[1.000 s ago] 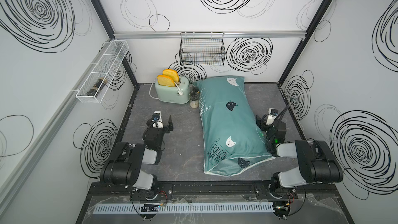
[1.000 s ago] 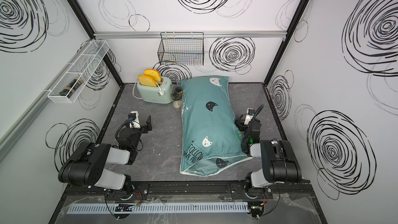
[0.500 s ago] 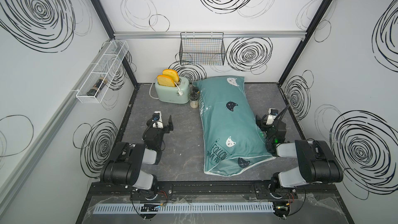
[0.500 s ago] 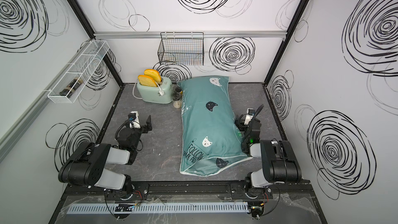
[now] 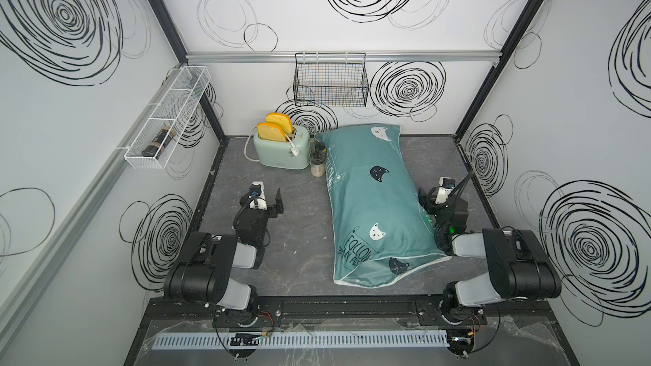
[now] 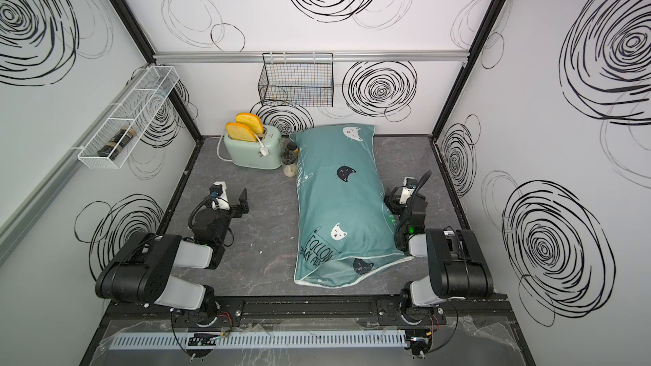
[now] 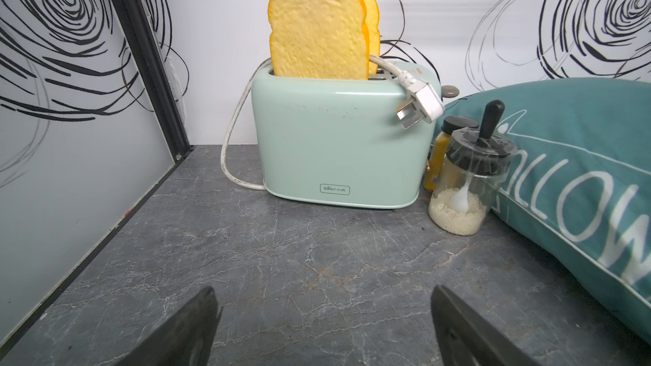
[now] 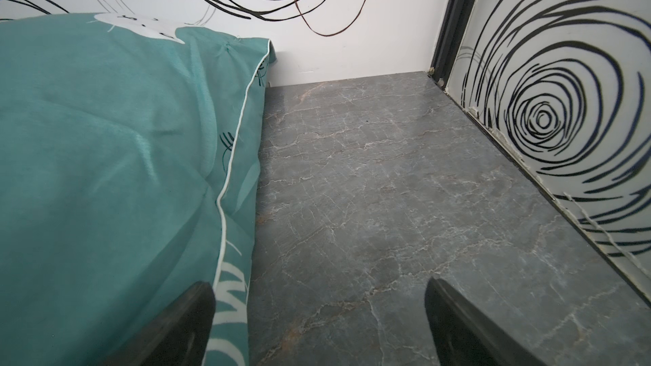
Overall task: Zip up pillowcases
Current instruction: Adjust the pillowcase at the center of the board.
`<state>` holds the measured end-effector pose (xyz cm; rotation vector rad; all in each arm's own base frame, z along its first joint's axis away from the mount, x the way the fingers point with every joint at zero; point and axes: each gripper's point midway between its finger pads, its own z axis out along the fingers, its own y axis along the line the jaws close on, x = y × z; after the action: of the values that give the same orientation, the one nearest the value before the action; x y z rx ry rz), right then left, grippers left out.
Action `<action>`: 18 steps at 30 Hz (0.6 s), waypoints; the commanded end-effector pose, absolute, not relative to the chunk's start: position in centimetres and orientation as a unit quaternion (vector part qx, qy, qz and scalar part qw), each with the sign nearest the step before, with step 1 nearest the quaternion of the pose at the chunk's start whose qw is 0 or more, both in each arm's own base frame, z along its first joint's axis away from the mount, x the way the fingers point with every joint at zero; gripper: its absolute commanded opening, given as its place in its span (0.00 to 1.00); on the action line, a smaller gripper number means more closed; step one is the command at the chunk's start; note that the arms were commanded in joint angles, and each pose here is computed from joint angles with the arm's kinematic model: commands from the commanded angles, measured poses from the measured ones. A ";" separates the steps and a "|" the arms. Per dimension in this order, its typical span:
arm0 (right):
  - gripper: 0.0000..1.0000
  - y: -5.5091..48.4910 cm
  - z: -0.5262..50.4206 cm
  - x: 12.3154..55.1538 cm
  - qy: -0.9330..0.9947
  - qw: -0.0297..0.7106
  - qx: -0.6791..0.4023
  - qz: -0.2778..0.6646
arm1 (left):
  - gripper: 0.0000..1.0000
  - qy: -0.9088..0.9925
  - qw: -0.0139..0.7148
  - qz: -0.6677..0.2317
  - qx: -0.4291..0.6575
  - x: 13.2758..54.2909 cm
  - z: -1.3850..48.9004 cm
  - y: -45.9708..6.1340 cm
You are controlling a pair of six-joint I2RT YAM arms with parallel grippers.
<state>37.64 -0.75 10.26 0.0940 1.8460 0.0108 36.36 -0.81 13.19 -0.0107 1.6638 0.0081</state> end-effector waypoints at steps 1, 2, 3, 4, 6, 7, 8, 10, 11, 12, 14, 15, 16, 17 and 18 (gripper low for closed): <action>0.97 -0.5 11.1 37.8 0.786 0.617 0.032 0.005 | 0.96 0.712 0.702 0.004 0.001 36.6 15.3 -1.1; 0.97 -0.6 11.1 37.8 0.786 0.617 0.032 0.005 | 0.96 0.713 0.702 0.005 0.001 36.6 15.2 -1.1; 0.97 -0.5 11.0 37.8 0.786 0.617 0.031 0.006 | 0.96 0.712 0.702 0.005 0.001 36.6 15.3 -1.1; 0.97 -0.4 11.7 37.8 0.778 0.628 0.029 0.006 | 0.96 0.712 0.702 0.005 0.000 36.5 15.3 -1.1; 0.97 -0.2 11.8 37.8 0.778 0.628 0.023 0.008 | 0.96 0.709 0.705 0.005 -0.001 36.4 15.4 -1.0; 0.97 0.0 12.2 37.9 0.775 0.631 0.019 0.008 | 0.96 0.708 0.706 0.005 -0.002 36.3 15.4 -1.0; 0.97 0.1 12.3 37.8 0.778 0.628 0.016 0.005 | 0.96 0.705 0.709 0.006 -0.004 36.2 15.6 -0.9; 0.97 0.3 12.8 37.7 0.781 0.624 0.013 0.006 | 0.96 0.702 0.712 0.009 -0.010 35.9 15.9 -0.7; 0.98 0.3 13.1 37.8 0.784 0.621 0.016 0.010 | 0.96 0.700 0.714 0.011 -0.017 35.8 16.1 -0.5; 0.97 0.4 13.3 37.8 0.786 0.617 0.015 0.015 | 0.96 0.699 0.715 0.014 -0.023 35.7 16.3 -0.2; 0.97 0.5 13.9 37.7 0.786 0.618 0.013 0.021 | 0.96 0.698 0.716 0.014 -0.022 35.5 16.7 -0.2; 0.97 0.3 14.3 37.6 0.786 0.618 0.020 0.022 | 0.96 0.697 0.717 0.013 -0.019 35.4 16.9 -0.4; 0.98 0.2 14.8 37.6 0.786 0.617 0.030 0.026 | 0.96 0.696 0.717 0.012 -0.018 35.2 17.2 -0.4; 0.97 0.0 15.3 37.6 0.786 0.616 0.038 0.032 | 0.96 0.697 0.717 0.011 -0.021 35.1 17.5 -0.3; 0.97 -0.2 15.9 37.6 0.786 0.615 0.047 0.041 | 0.96 0.698 0.716 0.010 -0.027 34.9 17.8 -0.2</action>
<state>37.50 -0.13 14.81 0.0751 1.7905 0.0478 35.36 -0.33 16.18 -0.0389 1.5864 0.0249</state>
